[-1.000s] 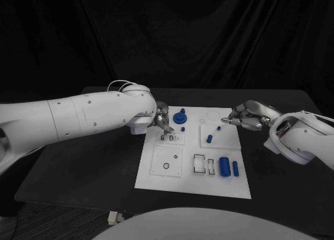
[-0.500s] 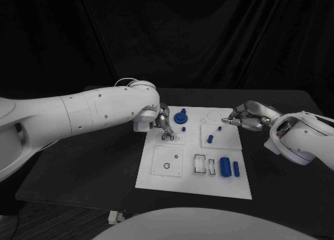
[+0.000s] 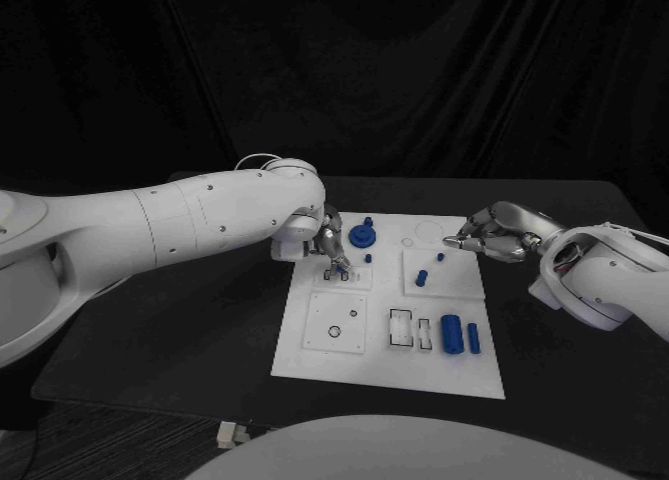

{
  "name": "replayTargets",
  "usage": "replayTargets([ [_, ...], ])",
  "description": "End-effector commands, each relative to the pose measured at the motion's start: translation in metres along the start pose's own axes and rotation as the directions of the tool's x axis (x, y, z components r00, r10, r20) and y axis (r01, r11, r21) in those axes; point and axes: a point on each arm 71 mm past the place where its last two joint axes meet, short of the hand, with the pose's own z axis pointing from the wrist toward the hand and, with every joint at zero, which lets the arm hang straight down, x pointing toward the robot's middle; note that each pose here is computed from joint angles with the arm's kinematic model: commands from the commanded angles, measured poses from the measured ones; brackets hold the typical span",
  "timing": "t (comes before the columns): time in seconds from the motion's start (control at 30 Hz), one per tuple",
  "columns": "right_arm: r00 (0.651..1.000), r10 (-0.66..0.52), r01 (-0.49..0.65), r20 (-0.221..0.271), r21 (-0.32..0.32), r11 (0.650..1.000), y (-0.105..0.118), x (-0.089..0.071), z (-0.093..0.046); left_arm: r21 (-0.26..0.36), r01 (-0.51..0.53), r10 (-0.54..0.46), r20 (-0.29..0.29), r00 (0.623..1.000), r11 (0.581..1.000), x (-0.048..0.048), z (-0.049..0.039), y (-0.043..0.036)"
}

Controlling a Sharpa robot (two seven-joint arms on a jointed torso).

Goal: Assemble the parts on the task board

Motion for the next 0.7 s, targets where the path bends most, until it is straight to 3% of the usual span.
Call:
replayTargets([
  [0.03, 1.000, -0.001, 0.001, -0.004, 0.005, 1.000, -0.0001, 0.0012, -0.0003, 0.003, -0.001, 0.002, -0.023, 1.000, 1.000, 0.0021, 0.0016, -0.0020],
  [0.7, 1.000, -0.001, 0.001, -0.003, 0.003, 1.000, 0.0002, 0.0013, -0.0002, -0.016, -0.001, 0.000, -0.031, 1.000, 1.000, 0.0045, 0.0075, -0.0029],
])
